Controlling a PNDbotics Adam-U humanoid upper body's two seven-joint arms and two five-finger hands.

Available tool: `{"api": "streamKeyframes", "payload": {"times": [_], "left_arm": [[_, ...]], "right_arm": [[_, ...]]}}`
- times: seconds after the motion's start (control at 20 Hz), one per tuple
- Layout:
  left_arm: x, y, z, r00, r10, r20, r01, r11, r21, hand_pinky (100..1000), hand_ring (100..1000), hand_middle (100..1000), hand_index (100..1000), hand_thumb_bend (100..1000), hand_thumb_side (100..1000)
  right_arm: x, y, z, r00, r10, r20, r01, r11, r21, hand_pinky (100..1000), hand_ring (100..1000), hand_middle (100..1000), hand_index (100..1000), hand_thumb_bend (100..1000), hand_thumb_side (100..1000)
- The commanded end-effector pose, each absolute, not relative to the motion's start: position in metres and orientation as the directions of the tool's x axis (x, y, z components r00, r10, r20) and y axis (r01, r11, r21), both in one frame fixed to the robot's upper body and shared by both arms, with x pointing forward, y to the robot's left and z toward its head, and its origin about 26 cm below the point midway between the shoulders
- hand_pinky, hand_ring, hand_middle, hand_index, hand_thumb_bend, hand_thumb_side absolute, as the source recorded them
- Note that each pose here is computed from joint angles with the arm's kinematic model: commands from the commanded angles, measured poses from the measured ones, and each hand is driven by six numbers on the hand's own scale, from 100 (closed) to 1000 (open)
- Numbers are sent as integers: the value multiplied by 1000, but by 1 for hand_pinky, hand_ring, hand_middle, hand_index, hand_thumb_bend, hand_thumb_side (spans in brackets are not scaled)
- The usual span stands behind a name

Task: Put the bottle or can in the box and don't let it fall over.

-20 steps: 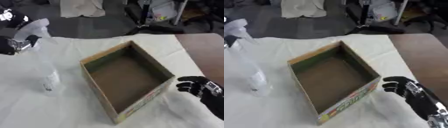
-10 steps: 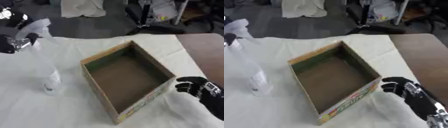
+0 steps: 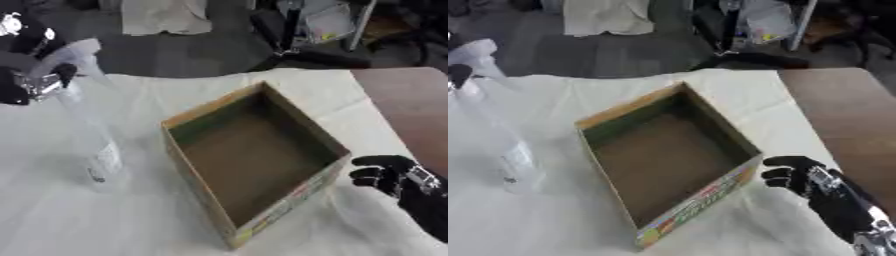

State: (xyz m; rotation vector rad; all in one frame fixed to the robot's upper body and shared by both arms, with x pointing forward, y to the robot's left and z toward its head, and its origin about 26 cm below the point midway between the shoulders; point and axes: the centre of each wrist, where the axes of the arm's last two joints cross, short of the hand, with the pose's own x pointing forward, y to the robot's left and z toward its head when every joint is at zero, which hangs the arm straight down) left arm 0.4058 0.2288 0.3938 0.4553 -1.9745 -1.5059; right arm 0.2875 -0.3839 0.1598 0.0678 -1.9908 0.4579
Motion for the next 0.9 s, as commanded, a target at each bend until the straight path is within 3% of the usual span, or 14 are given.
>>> {"api": "streamKeyframes", "payload": {"times": [0.05,0.9], "left_arm": [[399,231,410,-771,-596,224,41,305,952,638,552,478,613,100,390],[400,229,408,-784,-584,211,30,303,952,603,532,429,557,100,430]], "right_arm": [[287,-384,166,-468,171,867,-245,918,-313,806,782,793,765,100,841],[287,-383,166,-466,169,868,-250,916,-313,808,785,796,767,100,850]]}}
